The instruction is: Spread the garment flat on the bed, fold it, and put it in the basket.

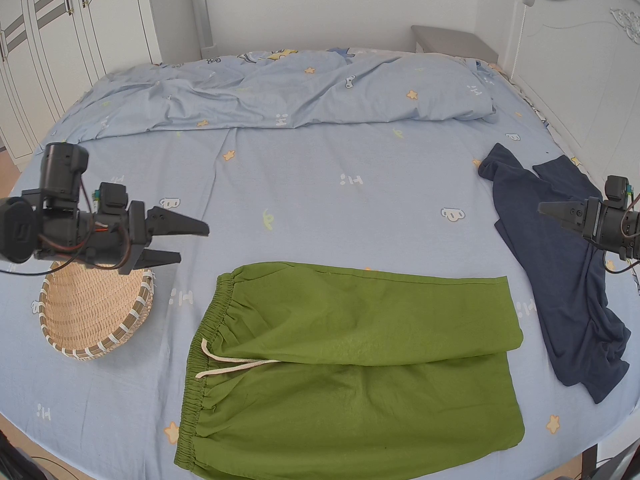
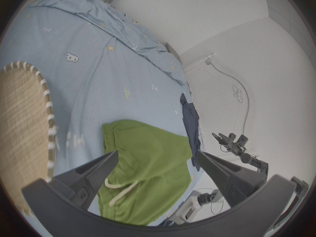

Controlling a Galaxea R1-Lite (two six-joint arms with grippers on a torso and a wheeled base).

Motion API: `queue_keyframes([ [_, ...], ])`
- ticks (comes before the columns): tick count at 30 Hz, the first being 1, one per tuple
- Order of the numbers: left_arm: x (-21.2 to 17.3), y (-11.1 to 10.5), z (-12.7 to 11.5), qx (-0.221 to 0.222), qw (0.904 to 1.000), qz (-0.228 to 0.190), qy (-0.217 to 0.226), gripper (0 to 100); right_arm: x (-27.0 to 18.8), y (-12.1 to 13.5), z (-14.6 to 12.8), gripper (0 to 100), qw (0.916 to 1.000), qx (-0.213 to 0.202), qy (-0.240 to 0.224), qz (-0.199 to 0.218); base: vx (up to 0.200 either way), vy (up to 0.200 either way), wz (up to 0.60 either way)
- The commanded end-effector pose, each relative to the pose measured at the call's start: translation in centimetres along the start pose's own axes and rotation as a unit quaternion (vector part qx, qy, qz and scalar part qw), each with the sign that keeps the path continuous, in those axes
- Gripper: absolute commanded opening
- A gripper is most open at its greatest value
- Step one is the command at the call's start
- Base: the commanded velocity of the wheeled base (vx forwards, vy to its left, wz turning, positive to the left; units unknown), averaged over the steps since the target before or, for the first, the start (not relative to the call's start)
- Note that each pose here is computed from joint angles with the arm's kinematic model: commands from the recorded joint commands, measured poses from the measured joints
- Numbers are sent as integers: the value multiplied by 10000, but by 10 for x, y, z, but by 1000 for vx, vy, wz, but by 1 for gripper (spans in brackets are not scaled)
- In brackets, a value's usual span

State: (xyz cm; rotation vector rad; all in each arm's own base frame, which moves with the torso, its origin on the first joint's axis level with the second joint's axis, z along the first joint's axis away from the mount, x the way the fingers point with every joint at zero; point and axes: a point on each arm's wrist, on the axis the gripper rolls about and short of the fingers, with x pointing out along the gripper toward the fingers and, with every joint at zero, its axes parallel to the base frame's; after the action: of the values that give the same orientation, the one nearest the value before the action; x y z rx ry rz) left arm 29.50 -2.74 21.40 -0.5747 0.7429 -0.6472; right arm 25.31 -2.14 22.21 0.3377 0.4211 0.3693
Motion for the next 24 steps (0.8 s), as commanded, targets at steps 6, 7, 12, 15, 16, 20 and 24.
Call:
queue_keyframes([
  [6, 81, 58, 36, -373, 9988, 242, 203, 100, 61, -26, -8, 100, 9992, 121, 382, 44, 0, 0, 0],
  [7, 89, 66, 43, -436, 9986, 251, 178, 100, 63, -25, -6, 100, 9993, 98, 362, 77, 0, 0, 0],
  [12, 99, 74, 42, -530, 9979, 270, 242, 100, 63, -23, -4, 100, 9994, 81, 323, 100, 0, 0, 0],
  [15, 104, 80, 38, -600, 9972, 309, 332, 100, 64, -21, -5, 100, 9993, 71, 344, 131, 0, 0, 0],
  [16, 105, 82, 35, -628, 9968, 325, 369, 100, 65, -21, -6, 100, 9992, 76, 362, 142, 0, 0, 0],
  [20, 105, 85, 32, -657, 9964, 347, 406, 100, 65, -21, -5, 100, 9993, 72, 354, 136, 0, 0, 0],
  [24, 114, 93, 29, -712, 9955, 378, 488, 100, 65, -21, -6, 100, 9992, 78, 372, 147, 0, 0, 0],
])
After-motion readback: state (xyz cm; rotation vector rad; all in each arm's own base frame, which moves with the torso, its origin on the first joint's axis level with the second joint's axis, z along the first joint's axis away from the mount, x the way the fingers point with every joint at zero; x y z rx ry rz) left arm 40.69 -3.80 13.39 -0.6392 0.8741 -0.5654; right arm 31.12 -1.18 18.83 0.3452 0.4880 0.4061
